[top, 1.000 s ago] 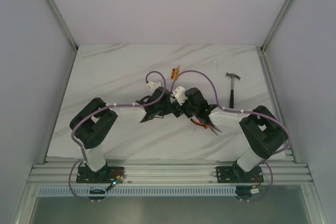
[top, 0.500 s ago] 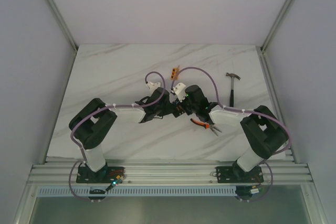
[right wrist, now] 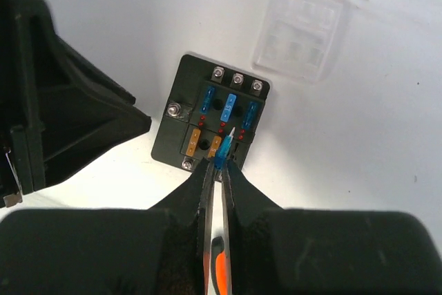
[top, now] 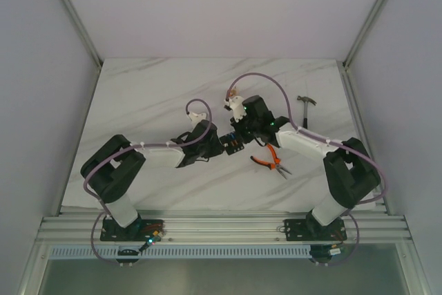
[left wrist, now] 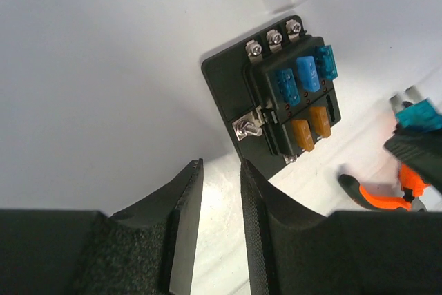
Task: Snap on the fuse box
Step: Pick up the fuse from the fuse box base, then install the fuse at the fuse box base.
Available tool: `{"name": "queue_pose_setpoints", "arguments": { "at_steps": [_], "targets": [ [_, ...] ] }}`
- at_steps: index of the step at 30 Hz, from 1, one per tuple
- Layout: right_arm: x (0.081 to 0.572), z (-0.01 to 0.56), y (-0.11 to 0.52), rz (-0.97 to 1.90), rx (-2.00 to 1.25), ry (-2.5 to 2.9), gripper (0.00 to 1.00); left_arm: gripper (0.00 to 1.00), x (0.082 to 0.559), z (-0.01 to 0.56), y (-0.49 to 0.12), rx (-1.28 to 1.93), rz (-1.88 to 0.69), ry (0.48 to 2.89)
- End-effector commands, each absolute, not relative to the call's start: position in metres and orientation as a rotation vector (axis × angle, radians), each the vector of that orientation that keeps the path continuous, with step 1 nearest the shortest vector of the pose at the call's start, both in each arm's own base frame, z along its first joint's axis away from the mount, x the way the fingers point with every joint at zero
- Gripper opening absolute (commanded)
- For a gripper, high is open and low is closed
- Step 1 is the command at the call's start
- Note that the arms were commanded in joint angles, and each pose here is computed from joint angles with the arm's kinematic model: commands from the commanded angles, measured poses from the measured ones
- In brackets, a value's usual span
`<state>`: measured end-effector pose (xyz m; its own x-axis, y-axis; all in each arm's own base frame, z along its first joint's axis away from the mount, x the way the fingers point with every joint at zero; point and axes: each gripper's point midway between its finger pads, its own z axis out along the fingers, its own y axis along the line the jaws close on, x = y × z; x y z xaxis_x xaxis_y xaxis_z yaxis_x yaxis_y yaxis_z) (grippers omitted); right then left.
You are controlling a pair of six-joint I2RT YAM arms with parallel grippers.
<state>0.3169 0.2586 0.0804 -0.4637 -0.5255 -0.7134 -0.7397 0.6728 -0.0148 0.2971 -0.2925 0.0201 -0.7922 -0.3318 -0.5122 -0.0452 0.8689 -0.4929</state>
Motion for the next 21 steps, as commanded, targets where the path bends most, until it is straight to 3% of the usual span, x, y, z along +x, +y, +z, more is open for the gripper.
{"name": "queue_pose_setpoints", "arguments": {
  "at_steps": [1, 21],
  "targets": [
    [0.303, 0.077, 0.252, 0.524, -0.889, 2.363, 0.0, 0.39, 0.271, -0.003, -0.272, -0.233, -0.544, 2.535],
    [0.308, 0.074, 0.247, 1.01, -0.748, 2.522, 0.0, 0.62, 0.274, 0.016, -0.261, -0.283, -0.74, 2.435]
  ]
}}
